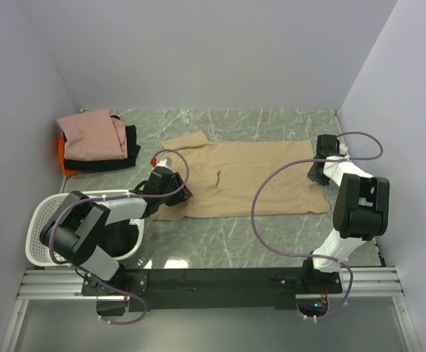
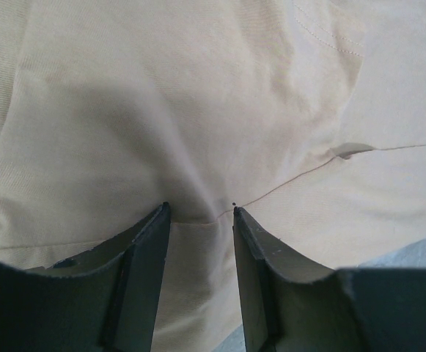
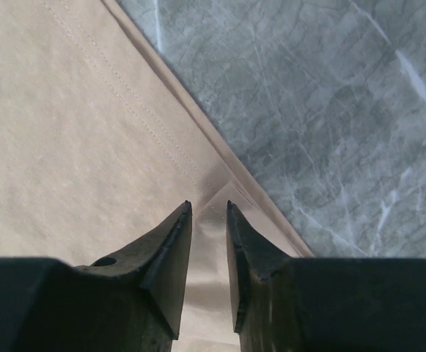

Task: Fold and stack the t-shirts
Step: Fold the tshirt

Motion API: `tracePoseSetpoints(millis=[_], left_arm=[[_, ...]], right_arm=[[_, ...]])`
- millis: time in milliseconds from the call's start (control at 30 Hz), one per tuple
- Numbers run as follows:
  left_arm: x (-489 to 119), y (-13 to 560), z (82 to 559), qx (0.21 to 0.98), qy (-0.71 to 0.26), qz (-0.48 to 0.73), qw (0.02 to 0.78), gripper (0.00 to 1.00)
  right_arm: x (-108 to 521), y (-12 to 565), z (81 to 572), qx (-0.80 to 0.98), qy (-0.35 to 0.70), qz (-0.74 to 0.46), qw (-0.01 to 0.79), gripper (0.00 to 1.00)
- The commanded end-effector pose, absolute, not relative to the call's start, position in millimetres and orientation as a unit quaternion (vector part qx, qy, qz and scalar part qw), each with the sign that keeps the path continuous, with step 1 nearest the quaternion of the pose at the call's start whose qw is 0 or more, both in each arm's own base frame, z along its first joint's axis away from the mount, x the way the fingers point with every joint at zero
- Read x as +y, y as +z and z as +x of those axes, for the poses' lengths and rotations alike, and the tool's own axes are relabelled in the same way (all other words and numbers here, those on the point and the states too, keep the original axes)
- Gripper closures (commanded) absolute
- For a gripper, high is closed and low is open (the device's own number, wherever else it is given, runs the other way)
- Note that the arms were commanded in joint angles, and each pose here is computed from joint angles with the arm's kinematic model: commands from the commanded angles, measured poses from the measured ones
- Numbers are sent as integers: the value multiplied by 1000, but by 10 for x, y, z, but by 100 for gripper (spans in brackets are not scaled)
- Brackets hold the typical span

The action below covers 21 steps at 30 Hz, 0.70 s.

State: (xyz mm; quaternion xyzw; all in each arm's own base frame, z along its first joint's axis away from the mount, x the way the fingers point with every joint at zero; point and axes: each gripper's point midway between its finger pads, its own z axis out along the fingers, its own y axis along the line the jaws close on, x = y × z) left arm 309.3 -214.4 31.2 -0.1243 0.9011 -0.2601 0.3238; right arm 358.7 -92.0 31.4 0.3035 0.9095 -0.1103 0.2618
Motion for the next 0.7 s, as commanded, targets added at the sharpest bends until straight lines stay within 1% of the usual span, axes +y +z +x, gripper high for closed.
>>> tracePoseSetpoints(millis=[0,167,400,533,667], left_arm=[[-2076,240,3001,910,-248,-116,312,53],[-2059,237,2994,910,-246,-117,312,53],[-2051,239,3003,910,-246,-118,313,53],[-2057,226,2997,911,-246,-118,311,53],[-2058,232,2998,910,-246,-117,311,53]], right_arm=[[-1022,478,3605,899,-120,313,282,64],[-1044,355,3588,903,-115,318,265,59],[-1016,237,3547,908,-108,317,251,58],[-997,228,3542,910,-103,314,249,60],[-981,184,3531,913,-100,313,243,66]])
